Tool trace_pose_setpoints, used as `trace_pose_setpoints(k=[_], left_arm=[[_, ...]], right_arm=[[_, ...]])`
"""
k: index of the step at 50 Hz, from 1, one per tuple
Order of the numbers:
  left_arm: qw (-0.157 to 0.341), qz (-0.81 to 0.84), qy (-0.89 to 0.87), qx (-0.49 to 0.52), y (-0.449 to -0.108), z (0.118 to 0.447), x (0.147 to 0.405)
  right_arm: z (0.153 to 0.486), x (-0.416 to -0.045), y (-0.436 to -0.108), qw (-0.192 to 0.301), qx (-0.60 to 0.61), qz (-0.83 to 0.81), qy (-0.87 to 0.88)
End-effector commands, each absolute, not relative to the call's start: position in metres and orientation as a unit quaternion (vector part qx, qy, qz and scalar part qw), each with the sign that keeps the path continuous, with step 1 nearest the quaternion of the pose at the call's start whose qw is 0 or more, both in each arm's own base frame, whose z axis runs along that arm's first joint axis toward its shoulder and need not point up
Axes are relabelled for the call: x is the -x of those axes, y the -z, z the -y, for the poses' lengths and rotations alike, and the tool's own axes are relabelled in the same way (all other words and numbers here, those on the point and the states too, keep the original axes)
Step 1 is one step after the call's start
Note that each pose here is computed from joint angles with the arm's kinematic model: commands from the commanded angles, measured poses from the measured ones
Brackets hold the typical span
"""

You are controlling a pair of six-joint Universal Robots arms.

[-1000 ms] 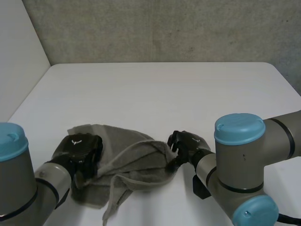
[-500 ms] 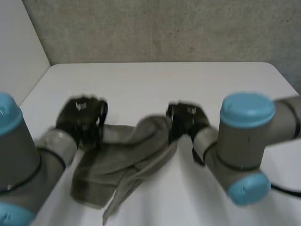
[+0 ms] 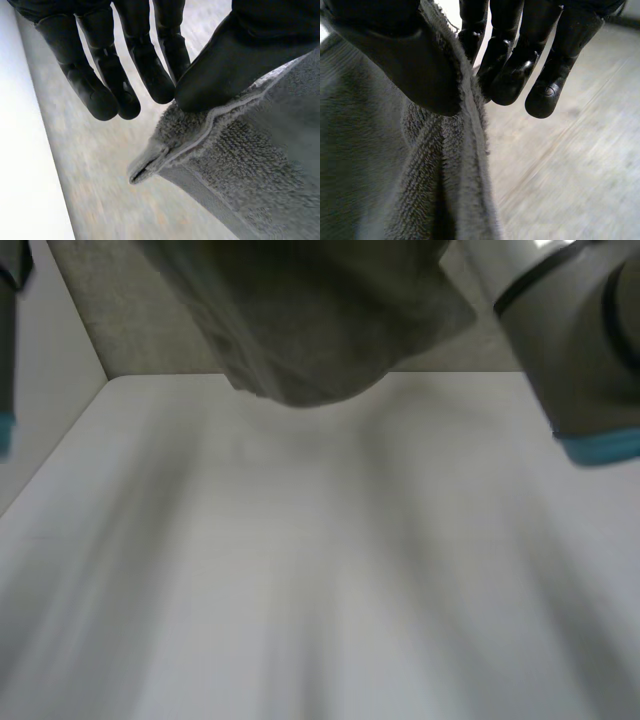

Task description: Fold the towel.

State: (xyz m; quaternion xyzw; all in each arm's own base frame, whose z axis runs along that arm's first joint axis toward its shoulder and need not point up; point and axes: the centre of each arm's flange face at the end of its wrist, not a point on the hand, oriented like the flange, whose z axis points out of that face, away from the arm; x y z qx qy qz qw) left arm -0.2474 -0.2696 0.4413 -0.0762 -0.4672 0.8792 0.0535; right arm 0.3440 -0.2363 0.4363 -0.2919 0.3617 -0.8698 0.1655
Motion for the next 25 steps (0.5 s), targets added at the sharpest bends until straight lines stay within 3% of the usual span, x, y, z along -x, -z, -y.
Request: trace_pose_setpoints(k=[1,3,5,6,8,9,10,11,13,16,25], left_arm=[[0.047,0.544,-0.828,0.129,-0.354,0.273,0.249],[0.046,0.560,-0.815,0.143,-0.334,0.273,0.247],[0.048,0.596,-0.784,0.170,-0.294,0.268,0.243],[0.048,0.596,-0.784,0.170,-0.293,0.268,0.242],[0.052,0.612,-0.767,0.183,-0.274,0.264,0.241],[0.057,0.628,-0.752,0.194,-0.256,0.258,0.240],[0.060,0.638,-0.740,0.204,-0.241,0.253,0.240],[0.061,0.639,-0.739,0.204,-0.240,0.253,0.240],[0.063,0.655,-0.721,0.218,-0.218,0.245,0.238],[0.052,0.665,-0.709,0.232,-0.206,0.239,0.235],[0.016,0.675,-0.695,0.247,-0.194,0.237,0.223]], right_arm=[[0.245,-0.344,-0.368,0.134,0.348,-0.458,0.807],[0.244,-0.343,-0.353,0.132,0.359,-0.478,0.791],[0.241,-0.340,-0.314,0.134,0.380,-0.528,0.747],[0.241,-0.340,-0.314,0.134,0.380,-0.529,0.747],[0.235,-0.339,-0.257,0.140,0.408,-0.587,0.685],[0.235,-0.339,-0.257,0.140,0.408,-0.587,0.685],[0.229,-0.338,-0.231,0.142,0.423,-0.609,0.656],[0.229,-0.338,-0.231,0.142,0.423,-0.609,0.656],[0.222,-0.335,-0.194,0.144,0.439,-0.643,0.611],[0.219,-0.333,-0.174,0.139,0.443,-0.661,0.589],[0.226,-0.328,-0.177,0.133,0.434,-0.666,0.593]])
